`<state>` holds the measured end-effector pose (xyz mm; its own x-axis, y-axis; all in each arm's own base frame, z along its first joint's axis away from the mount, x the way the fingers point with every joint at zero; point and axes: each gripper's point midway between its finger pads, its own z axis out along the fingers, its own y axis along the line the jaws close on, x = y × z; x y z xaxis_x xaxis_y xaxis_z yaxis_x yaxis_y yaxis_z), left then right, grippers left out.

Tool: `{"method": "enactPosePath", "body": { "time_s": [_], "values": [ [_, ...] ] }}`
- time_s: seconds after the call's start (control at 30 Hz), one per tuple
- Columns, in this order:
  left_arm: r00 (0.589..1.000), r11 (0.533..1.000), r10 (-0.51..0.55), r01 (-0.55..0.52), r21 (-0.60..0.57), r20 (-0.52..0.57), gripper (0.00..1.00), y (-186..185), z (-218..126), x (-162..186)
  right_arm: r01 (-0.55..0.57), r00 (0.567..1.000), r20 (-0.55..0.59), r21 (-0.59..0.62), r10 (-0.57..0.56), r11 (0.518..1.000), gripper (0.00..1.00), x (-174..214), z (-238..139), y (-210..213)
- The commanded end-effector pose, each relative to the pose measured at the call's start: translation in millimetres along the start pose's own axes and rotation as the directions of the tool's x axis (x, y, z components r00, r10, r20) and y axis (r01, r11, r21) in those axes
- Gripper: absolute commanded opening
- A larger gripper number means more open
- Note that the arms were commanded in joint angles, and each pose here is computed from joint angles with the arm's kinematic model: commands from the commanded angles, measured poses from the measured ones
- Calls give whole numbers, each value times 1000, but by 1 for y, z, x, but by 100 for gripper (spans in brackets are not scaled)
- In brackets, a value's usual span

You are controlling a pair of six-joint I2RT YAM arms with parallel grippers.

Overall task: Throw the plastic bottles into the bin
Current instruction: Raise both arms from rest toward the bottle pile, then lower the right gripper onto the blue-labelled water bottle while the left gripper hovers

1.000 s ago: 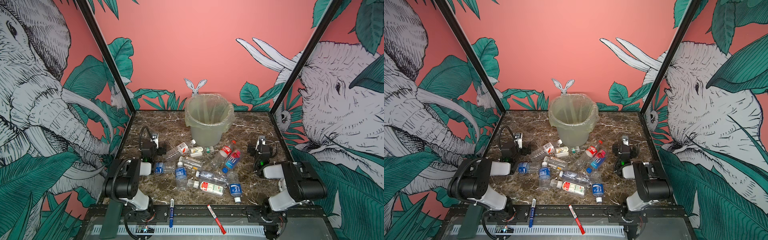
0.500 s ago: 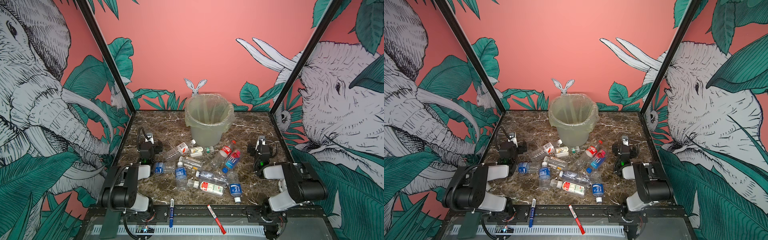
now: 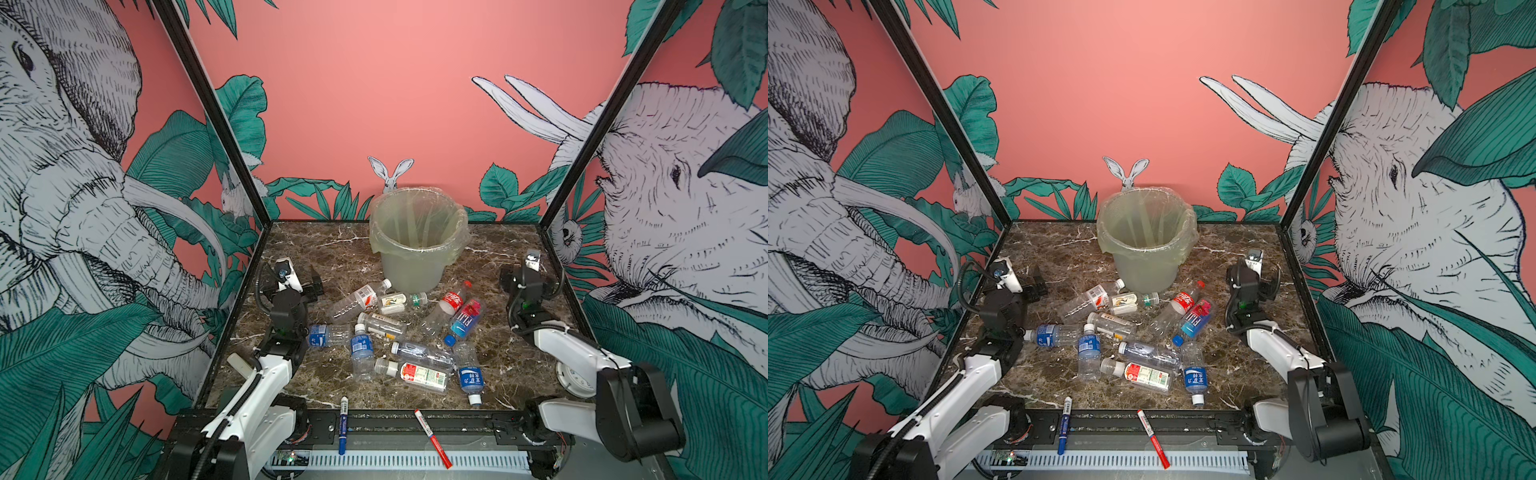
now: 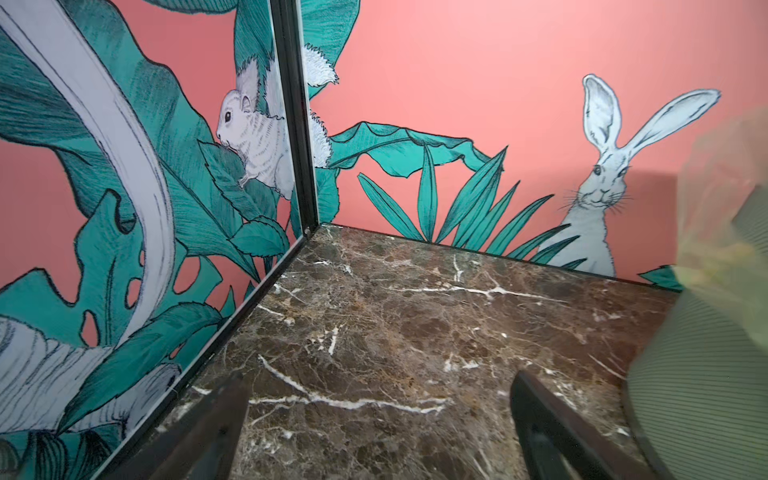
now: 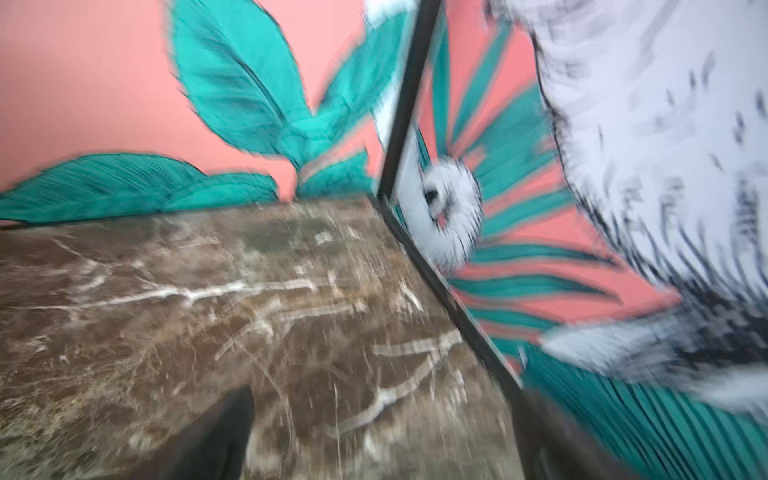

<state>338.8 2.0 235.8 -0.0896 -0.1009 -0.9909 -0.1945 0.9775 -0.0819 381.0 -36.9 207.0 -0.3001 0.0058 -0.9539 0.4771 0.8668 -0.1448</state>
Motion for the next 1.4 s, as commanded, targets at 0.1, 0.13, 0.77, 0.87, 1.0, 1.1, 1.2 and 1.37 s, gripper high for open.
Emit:
{"method": "enactPosePath", "body": {
  "time_s": [0.1,0.13,0.77,0.87,1.0,1.1,1.2,1.37],
  "values": [
    [967,979,-85,126,159,-240,100,-35,-14,23,-72,954,-296,-61,51,996,99,29,-40,-3],
    [963,972,-81,133,192,-258,100,-41,-16,26,-109,946,-318,-131,63,985,99,35,-48,5],
    [874,887,121,117,446,-470,89,-106,-69,75,70,793,-465,-572,-394,817,87,103,-213,45],
    [867,865,136,132,484,-480,89,-113,-78,83,93,755,-482,-593,-445,800,87,127,-225,50],
    [869,850,158,122,512,-470,89,-116,-86,89,112,710,-500,-615,-496,781,86,158,-237,55],
    [861,852,169,118,511,-479,89,-113,-89,98,83,681,-521,-643,-515,761,84,179,-246,64],
    [846,854,182,117,508,-501,89,-111,-90,109,81,658,-539,-644,-526,761,81,193,-248,65],
    [834,855,188,120,505,-518,89,-109,-93,117,66,645,-551,-650,-529,757,78,205,-249,68]
  ]
}}
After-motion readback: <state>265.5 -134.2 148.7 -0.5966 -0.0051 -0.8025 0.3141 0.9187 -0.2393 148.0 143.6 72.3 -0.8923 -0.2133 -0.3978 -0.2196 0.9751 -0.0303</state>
